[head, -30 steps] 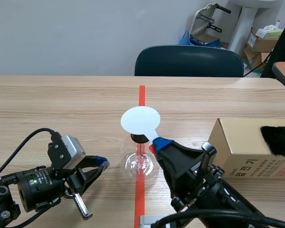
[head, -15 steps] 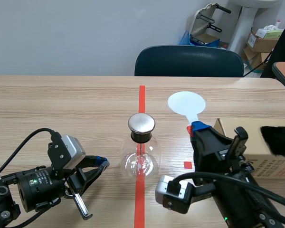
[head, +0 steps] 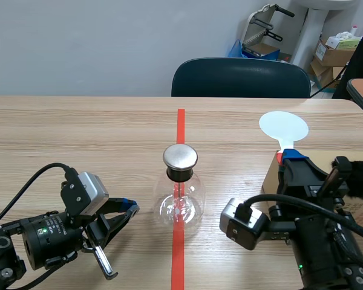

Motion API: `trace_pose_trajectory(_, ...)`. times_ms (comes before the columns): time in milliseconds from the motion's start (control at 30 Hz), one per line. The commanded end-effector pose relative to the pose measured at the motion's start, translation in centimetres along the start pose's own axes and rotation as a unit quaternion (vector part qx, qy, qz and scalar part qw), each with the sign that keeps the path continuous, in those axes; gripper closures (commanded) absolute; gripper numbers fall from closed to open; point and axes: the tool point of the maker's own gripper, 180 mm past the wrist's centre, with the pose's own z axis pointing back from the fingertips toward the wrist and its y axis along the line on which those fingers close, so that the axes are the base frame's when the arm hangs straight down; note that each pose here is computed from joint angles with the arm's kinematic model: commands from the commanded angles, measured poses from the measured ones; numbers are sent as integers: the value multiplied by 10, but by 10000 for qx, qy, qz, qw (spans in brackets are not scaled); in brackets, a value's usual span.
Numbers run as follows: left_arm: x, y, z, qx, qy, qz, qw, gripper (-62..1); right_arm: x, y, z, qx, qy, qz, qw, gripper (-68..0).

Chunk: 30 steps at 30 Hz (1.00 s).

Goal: Do the electroscope experiment

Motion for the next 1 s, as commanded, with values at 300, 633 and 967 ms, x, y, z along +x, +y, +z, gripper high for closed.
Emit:
trace_pose_trajectory(300,10,1,-3,17,-176,20,9998,-56,10,-11,-3,-194,-360,30,9992,-6)
trace_pose_trajectory(633,9,1,-3,17,-174,20,9998,-56,62,-10,8,-191,-1848,59,9826,-6)
trace_pose_trajectory(967,10,1,-4,16,-184,24,9998,-56,102,-9,30,-182,-3076,82,9513,-6)
